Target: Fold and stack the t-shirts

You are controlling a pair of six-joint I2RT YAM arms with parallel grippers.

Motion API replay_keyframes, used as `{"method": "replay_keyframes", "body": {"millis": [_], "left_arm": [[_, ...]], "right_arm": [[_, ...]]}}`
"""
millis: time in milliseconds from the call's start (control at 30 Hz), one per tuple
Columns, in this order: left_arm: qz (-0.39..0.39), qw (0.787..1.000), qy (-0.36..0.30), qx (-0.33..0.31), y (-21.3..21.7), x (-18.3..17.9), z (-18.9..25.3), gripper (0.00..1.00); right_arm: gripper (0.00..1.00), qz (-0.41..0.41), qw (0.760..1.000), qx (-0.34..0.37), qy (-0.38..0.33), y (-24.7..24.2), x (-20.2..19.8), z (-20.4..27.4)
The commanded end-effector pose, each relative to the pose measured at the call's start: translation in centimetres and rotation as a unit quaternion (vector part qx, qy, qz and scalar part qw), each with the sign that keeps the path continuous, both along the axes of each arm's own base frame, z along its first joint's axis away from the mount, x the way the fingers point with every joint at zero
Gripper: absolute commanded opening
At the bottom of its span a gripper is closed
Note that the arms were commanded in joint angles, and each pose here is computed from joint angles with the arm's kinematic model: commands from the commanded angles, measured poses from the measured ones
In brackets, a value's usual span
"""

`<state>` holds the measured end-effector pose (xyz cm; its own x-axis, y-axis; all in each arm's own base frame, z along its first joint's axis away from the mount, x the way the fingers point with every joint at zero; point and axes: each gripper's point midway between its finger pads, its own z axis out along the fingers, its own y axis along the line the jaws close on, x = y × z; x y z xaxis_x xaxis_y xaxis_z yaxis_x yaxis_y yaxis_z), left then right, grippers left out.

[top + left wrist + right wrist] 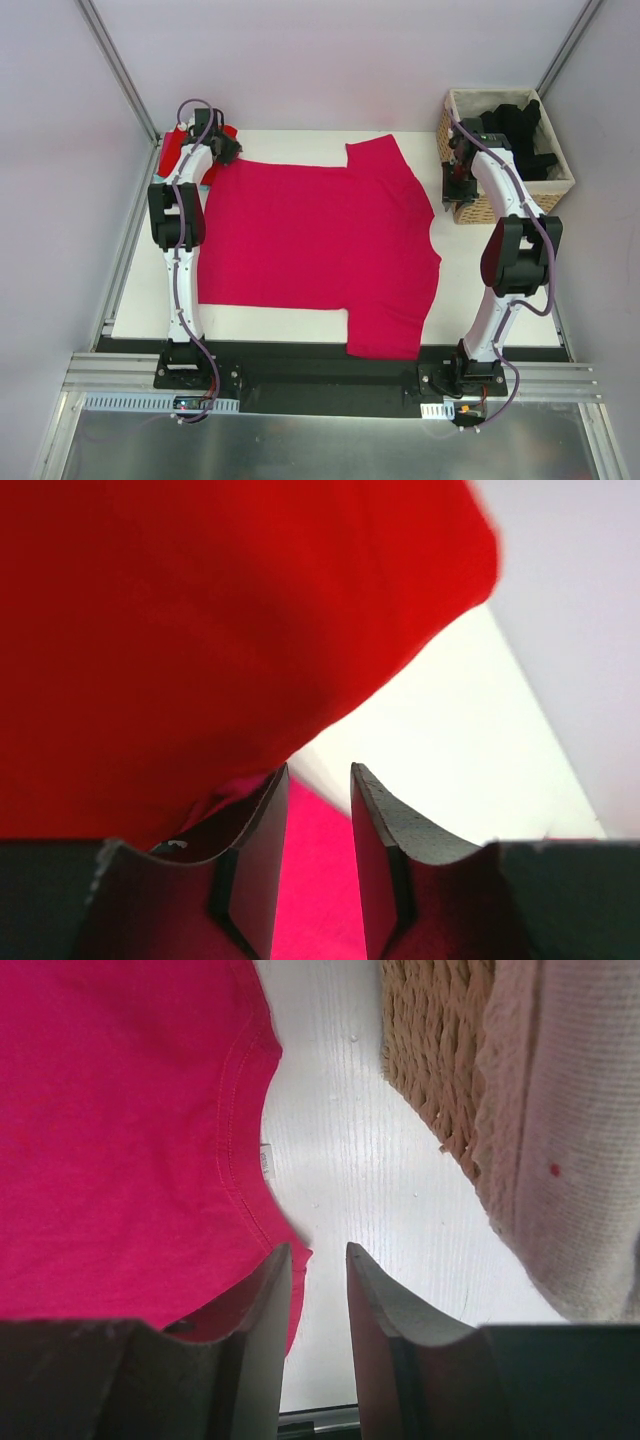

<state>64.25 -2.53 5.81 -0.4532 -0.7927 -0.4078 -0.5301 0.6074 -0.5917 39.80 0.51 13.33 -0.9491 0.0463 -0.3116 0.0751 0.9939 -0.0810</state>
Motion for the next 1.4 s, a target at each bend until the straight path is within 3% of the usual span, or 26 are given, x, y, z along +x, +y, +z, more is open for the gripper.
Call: {"method": "replay_keyframes", "body": {"millis": [0, 233, 400, 533, 600, 633, 667, 700, 733, 800, 833, 1033, 1367], "left_arm": [[0.042, 0.993, -0.111, 0.006, 2.0, 3.4, 7.2, 0.31], [0.026, 0.989, -0.147, 0.01, 1.9, 3.3, 10.8, 0.31], [-0.069, 0.978, -0.199, -0.001, -0.9, 1.6, 16.9, 0.34], [-0.179, 0.958, -0.22, -0.046, -4.6, -2.6, 20.8, 0.34], [-0.215, 0.955, -0.193, -0.06, -6.0, -5.3, 19.0, 0.34], [-0.226, 0.951, -0.205, -0.053, -6.3, -6.9, 20.8, 0.34], [-0.236, 0.949, -0.202, -0.046, -6.3, -8.0, 20.7, 0.34], [-0.243, 0.952, -0.177, -0.052, -6.6, -9.6, 18.7, 0.34], [-0.249, 0.949, -0.188, -0.046, -6.6, -11.2, 20.3, 0.34], [-0.26, 0.951, -0.162, -0.047, -6.8, -13.7, 18.4, 0.34], [-0.266, 0.947, -0.172, -0.044, -7.0, -15.0, 19.7, 0.34], [-0.28, 0.947, -0.154, -0.023, -6.7, -19.7, 18.9, 0.34], [-0.29, 0.946, -0.139, -0.026, -6.9, -23.9, 18.1, 0.33]], "right_arm": [[0.32, 0.0, 1.0, 0.002, 0.019, -0.2, -0.8, -0.3], [0.31, 0.0, 1.0, 0.012, 0.013, 0.2, -0.7, -0.1], [0.4, 0.028, 0.997, 0.072, -0.027, 2.4, 1.2, 0.5], [0.45, 0.061, 0.98, 0.166, -0.085, 6.1, 3.5, 1.9], [0.45, 0.057, 0.975, 0.19, -0.098, 7.1, 4.6, 2.0], [0.45, 0.058, 0.975, 0.196, -0.087, 7.6, 4.8, 1.2], [0.38, 0.06, 0.975, 0.198, -0.081, 8.0, 4.9, 1.0], [0.33, 0.06, 0.977, 0.187, -0.084, 8.0, 5.4, 1.0], [0.28, 0.068, 0.979, 0.176, -0.071, 8.8, 5.3, 0.0], [0.28, 0.085, 0.983, 0.153, -0.052, 9.1, 5.1, -1.1], [0.27, 0.101, 0.984, 0.139, -0.048, 10.0, 5.2, -1.2], [0.05, 0.134, 0.991, 0.021, 0.015, 9.7, 4.3, -5.3], [0.01, 0.136, 0.982, -0.125, 0.029, 6.3, 4.6, -5.9]]}}
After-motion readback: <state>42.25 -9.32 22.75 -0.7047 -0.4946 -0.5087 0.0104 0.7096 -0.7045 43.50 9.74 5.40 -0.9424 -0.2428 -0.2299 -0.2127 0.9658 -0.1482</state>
